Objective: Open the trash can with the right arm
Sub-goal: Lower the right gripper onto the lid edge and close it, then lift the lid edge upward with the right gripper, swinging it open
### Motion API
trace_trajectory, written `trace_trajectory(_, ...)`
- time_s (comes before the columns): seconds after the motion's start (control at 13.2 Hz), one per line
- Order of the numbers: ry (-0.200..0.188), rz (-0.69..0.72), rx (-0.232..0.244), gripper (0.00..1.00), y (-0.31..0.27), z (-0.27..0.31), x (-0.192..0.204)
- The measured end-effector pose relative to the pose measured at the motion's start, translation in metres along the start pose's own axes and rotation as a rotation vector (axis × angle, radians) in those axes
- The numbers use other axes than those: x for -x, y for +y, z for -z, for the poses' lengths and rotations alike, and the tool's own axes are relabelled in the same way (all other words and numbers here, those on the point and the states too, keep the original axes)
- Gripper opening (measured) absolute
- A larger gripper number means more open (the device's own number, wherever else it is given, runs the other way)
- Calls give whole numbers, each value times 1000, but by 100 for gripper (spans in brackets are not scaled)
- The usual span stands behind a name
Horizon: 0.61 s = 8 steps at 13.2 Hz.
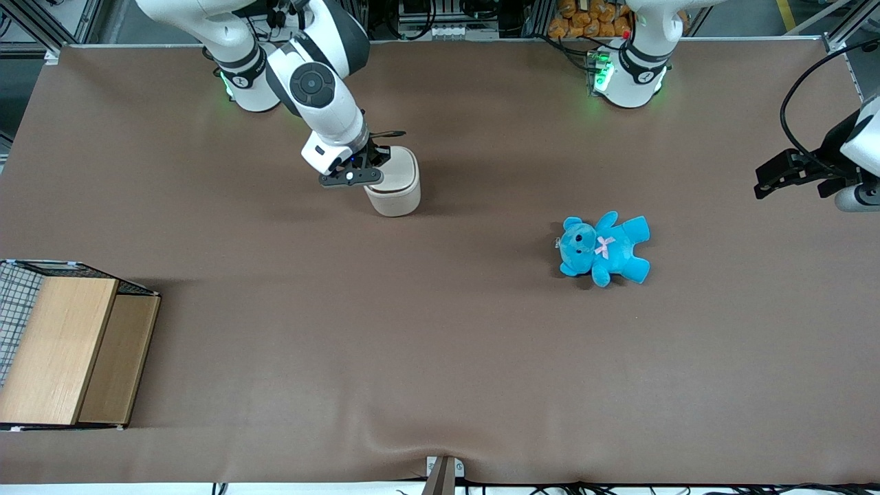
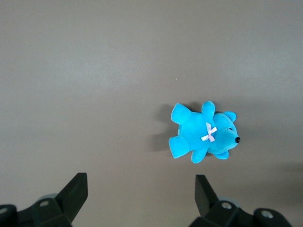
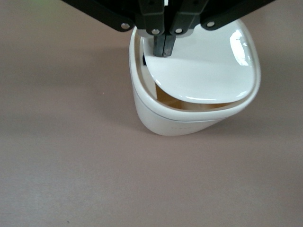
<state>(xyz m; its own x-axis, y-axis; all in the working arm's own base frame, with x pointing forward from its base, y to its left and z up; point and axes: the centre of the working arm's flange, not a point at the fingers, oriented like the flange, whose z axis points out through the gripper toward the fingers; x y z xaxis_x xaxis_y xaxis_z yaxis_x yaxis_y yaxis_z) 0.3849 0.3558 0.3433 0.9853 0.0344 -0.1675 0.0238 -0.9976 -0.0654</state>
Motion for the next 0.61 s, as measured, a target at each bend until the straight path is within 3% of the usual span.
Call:
trace_trajectory(0.23, -7, -14, -3, 1, -12, 30, -5)
trace_trajectory(0.61, 20, -53, -30, 1, -34, 49, 1)
